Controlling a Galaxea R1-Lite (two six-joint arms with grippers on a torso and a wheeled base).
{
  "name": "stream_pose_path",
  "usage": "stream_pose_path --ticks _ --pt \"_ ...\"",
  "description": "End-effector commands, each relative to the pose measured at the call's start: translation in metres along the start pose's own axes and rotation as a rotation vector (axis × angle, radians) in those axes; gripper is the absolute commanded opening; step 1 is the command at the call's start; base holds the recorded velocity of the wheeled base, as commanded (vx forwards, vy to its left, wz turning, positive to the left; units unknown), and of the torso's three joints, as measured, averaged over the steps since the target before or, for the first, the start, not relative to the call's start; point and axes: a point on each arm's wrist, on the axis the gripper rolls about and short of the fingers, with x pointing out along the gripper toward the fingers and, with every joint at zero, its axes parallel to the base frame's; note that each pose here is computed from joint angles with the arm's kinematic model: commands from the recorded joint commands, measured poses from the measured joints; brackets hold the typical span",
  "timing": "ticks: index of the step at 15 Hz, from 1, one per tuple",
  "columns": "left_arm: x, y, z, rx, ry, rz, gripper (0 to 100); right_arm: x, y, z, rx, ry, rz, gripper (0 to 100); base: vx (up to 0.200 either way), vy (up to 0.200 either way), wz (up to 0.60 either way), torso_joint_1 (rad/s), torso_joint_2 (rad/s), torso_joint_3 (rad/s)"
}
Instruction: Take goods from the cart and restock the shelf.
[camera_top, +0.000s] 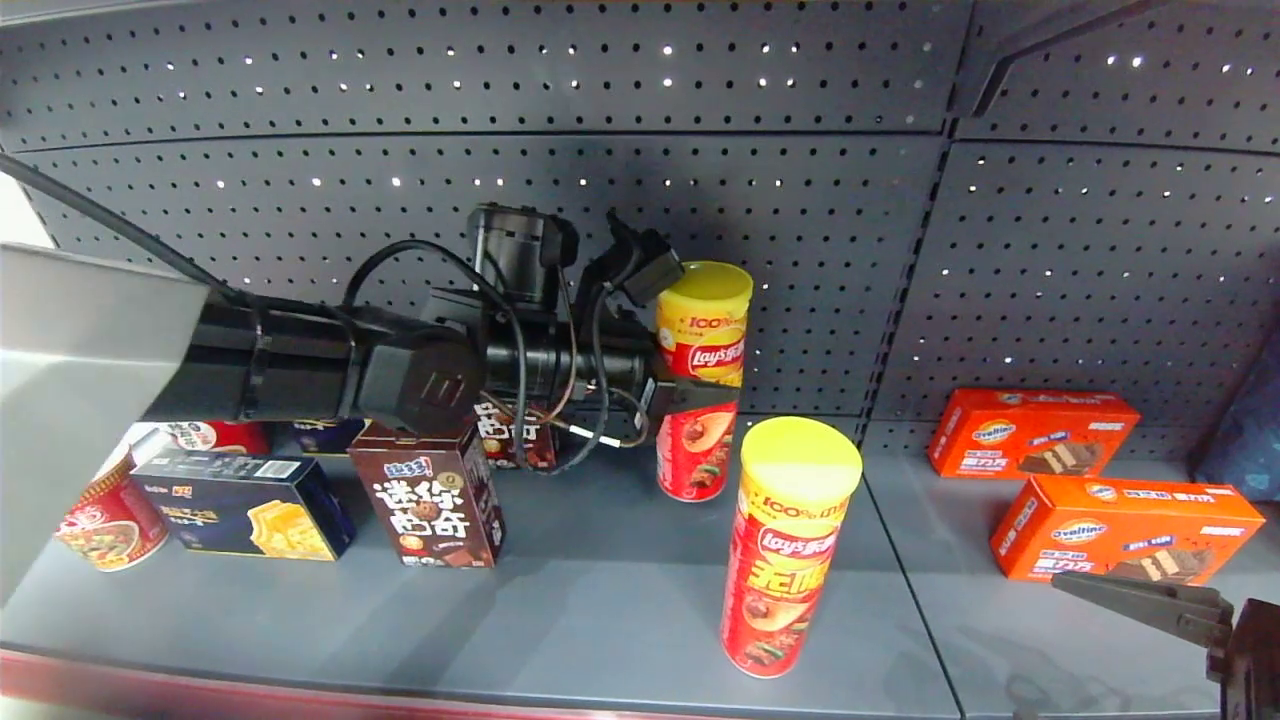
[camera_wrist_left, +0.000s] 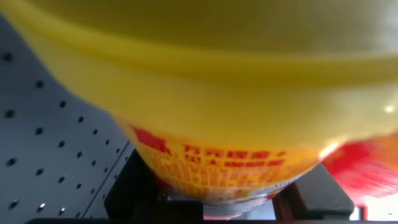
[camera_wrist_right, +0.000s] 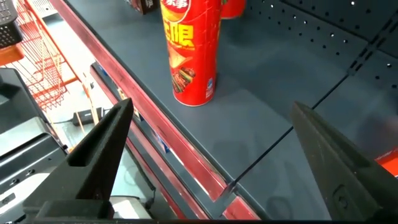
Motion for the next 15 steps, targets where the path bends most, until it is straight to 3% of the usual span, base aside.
stream_pose_path --ticks 1,8,15 --pt "0.016 0.008 -0.015 -0.013 0.021 -0.010 0 0.001 0.000 -0.001 0.001 0.007 0.003 100 0.000 0.000 0.00 0.000 0.00 0.000" --pt "0.035 0.019 -0.032 -0.020 0.038 -0.017 0 0.002 0.000 -0.003 0.005 0.020 0.006 100 0.000 0.000 0.00 0.000 0.00 0.000" --pt "0.056 0.031 -0.037 -0.005 0.021 -0.018 0 0.002 0.000 -0.005 0.008 0.025 0.008 100 0.000 0.000 0.00 0.000 0.00 0.000"
